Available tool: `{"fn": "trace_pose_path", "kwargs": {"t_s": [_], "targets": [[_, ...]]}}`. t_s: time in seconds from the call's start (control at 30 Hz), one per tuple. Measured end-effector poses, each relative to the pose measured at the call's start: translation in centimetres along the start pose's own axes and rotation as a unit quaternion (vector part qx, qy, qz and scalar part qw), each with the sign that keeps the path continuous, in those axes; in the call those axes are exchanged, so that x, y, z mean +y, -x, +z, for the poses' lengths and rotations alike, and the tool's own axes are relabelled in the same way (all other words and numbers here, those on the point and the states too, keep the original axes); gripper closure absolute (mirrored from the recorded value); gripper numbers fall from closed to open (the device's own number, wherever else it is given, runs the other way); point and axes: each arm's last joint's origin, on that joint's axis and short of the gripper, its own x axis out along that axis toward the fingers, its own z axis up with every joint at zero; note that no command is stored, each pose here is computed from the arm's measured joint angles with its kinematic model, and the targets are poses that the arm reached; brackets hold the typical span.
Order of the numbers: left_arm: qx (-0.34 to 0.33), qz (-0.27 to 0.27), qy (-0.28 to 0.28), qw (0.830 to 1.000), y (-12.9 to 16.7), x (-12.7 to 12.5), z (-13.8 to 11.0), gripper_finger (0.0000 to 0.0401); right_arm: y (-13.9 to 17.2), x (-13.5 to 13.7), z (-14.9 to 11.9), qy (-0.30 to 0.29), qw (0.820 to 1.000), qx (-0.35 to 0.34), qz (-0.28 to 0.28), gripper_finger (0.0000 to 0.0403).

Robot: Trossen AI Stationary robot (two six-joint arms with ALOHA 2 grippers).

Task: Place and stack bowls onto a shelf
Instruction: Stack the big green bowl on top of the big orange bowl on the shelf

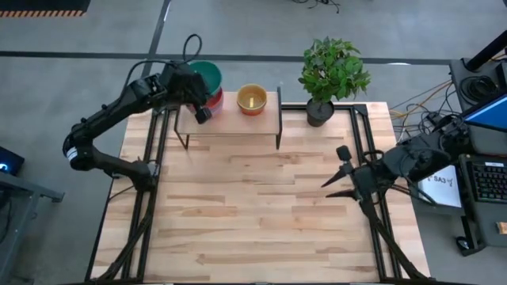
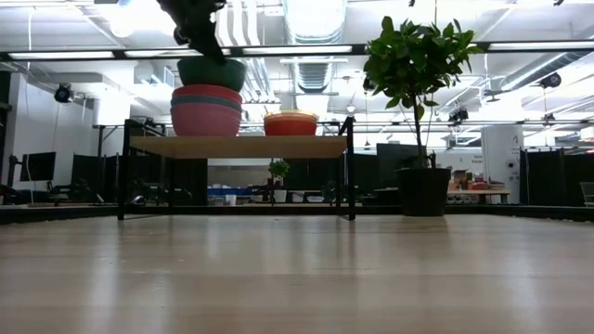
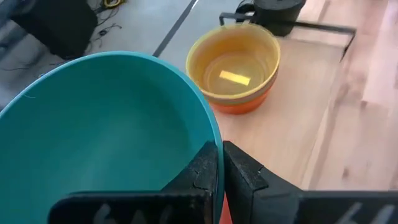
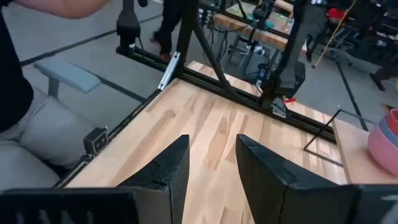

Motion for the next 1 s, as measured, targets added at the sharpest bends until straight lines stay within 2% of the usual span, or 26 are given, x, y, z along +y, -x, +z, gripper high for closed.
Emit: {"fn": "trace_pose_path", "kwargs": {"t_s": [0.23, 0.67, 0.83, 1.0], "targets": [[0.000, -0.007, 0.026, 1.000, -0.1, 0.1, -0.1, 0.0391, -0.3, 0.3, -1.3, 0.000, 1.000, -0.008, -0.001, 0.0276], [-0.002, -0.006, 0.028, 1.000, 0.3, 0.1, -0.1, 0.0315, -1.4, 0.8, -3.3, -0.004, 1.000, -0.016, -0.003, 0.0274], [-0.037, 0.002, 0.040, 0.999, 1.1, 0.4, 0.5, 0.0312, -1.7, 1.0, -3.9, -0.003, 1.000, -0.013, -0.003, 0.0273], [-0.086, 0.013, 0.051, 0.995, 0.5, 0.4, 0.9, 0.0315, -2.4, 1.2, -4.3, 0.022, 0.999, -0.046, -0.010, 0.0277]]}}
